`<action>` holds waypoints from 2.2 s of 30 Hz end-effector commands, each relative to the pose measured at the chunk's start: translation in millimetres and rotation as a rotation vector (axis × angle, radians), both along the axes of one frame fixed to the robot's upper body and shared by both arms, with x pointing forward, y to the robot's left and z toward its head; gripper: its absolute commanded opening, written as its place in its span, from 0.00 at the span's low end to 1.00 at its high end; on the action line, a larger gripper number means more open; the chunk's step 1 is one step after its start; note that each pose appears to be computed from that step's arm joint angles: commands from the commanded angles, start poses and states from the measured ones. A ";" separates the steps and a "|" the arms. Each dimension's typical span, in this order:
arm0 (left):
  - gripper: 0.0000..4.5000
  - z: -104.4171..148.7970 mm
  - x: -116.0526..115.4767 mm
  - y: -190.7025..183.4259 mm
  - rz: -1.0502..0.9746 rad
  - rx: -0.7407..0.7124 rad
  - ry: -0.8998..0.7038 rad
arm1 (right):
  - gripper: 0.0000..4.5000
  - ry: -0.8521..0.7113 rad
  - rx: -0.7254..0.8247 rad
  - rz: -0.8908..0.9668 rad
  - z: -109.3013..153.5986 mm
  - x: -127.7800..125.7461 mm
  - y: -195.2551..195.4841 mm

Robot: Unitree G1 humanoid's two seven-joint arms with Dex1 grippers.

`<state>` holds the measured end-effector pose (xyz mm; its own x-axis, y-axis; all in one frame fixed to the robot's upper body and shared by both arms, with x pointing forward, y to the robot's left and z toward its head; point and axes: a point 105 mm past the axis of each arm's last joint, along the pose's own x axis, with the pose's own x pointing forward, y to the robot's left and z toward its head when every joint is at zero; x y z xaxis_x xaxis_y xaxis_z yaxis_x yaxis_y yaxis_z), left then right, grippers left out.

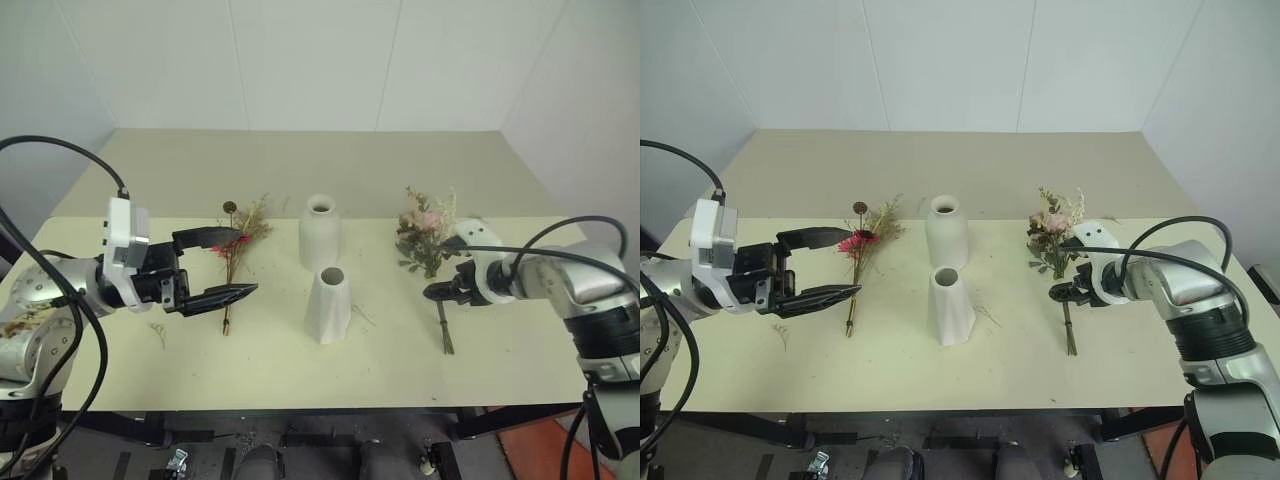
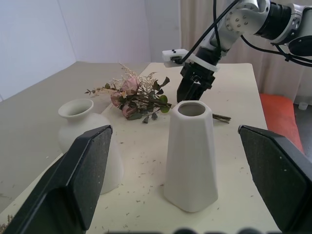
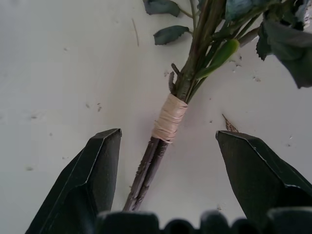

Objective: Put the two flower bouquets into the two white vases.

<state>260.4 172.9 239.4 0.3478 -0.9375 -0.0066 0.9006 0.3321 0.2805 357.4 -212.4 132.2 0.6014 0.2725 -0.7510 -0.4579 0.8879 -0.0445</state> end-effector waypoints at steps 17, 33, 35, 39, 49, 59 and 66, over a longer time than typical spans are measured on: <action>1.00 8.0 -2.5 0.1 0.003 0.009 -0.068 | 0.05 -0.101 0.037 -0.041 8.8 30.4 2.1; 1.00 7.3 36.9 -2.1 0.176 0.037 -0.001 | 0.05 -0.906 0.440 0.008 168.6 49.1 63.3; 1.00 6.1 39.6 -3.1 0.189 0.043 0.005 | 0.05 -0.981 0.491 0.037 184.3 48.1 75.0; 1.00 7.2 39.4 -4.9 0.202 0.050 0.001 | 0.05 -1.104 0.588 0.166 211.1 41.9 110.5; 1.00 8.5 26.9 0.5 0.187 0.061 -0.009 | 0.05 -1.187 0.713 0.298 219.0 38.9 172.8; 1.00 11.3 22.8 4.3 0.198 0.064 -0.023 | 0.05 -1.214 0.756 0.285 214.9 50.5 197.4; 1.00 10.8 20.5 5.5 0.203 0.069 -0.024 | 0.05 -1.186 0.759 0.291 203.9 54.3 204.1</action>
<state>286.7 178.9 238.2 0.5333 -0.8425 -0.0764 0.8214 0.4941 0.2848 419.6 -8.1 318.2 0.6526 0.6003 0.4623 -0.6512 0.7563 -0.0628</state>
